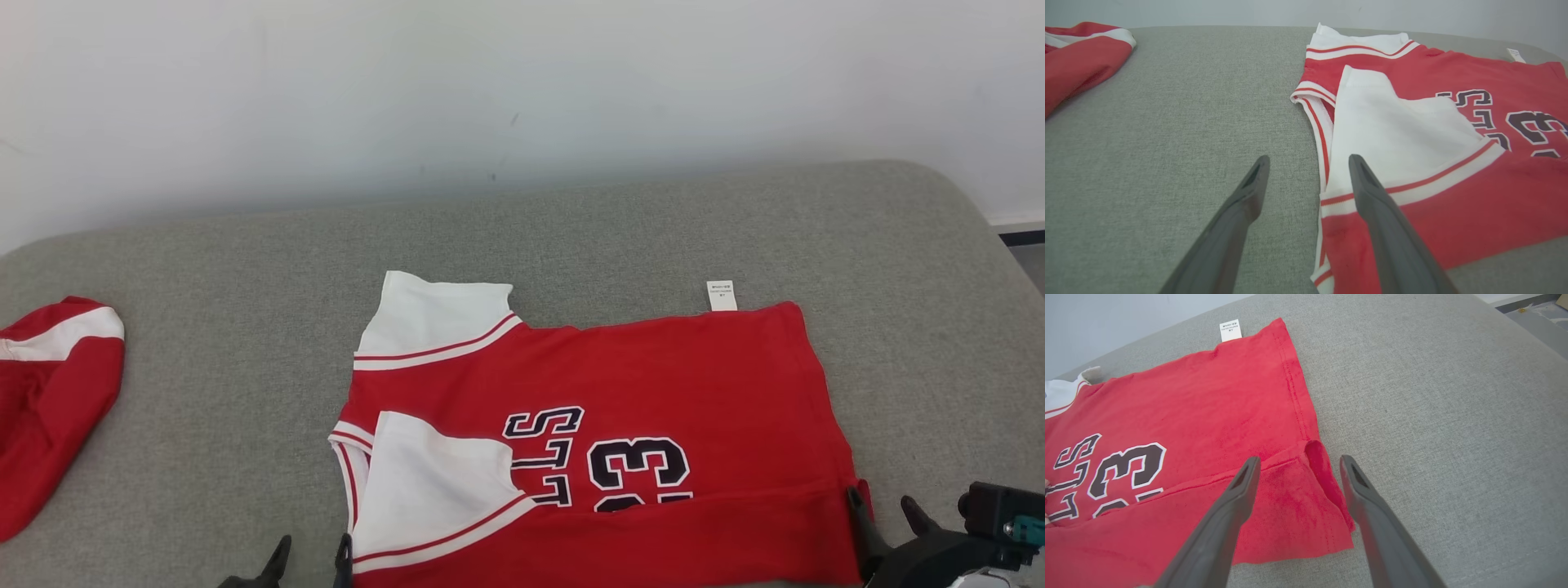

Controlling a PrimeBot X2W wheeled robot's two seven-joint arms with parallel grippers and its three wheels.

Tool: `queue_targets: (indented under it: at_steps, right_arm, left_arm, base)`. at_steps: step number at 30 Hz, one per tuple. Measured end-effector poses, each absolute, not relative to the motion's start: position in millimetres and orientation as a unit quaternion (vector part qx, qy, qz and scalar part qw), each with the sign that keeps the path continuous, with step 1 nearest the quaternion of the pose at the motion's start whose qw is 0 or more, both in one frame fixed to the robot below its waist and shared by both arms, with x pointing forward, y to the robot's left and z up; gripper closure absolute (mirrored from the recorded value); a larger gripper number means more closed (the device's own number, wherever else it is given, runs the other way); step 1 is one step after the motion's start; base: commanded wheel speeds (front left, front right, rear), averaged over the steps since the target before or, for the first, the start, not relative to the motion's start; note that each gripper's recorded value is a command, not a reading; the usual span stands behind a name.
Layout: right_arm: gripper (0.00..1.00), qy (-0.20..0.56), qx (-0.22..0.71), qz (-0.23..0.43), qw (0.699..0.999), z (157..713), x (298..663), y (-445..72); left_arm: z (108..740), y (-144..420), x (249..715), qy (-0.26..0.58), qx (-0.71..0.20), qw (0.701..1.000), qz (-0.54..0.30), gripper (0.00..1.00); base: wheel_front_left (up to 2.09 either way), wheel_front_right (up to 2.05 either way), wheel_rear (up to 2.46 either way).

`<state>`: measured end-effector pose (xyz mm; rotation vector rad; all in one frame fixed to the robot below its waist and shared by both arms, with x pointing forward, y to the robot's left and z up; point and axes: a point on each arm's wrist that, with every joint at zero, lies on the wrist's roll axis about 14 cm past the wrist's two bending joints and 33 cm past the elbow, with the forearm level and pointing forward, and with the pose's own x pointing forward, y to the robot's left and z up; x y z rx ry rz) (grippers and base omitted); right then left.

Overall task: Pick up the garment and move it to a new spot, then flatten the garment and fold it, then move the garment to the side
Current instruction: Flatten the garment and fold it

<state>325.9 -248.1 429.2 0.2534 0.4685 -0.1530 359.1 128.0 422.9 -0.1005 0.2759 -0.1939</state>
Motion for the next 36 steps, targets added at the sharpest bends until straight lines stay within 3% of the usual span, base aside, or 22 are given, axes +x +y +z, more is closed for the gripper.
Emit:
queue_targets:
  at_steps: [9,19,36]
  right_arm:
    - [0.00,0.227,0.105,-0.075,0.965,458,355,-260]
    - [0.00,0.232,0.070,-0.059,0.968,482,422,-262]
    - [0.00,0.254,0.028,-0.036,0.966,485,516,-263]
  left_arm:
    - [449,123,402,0.123,-0.056,0.984,-0.120,0.00]
    - [480,107,487,0.128,-0.060,0.979,-0.150,0.00]
    - [452,84,588,0.213,-0.041,0.960,-0.174,0.00]
  base:
    - [0.00,0.00,0.00]
    - [0.00,0.00,0.00]
    - [0.00,0.00,0.00]
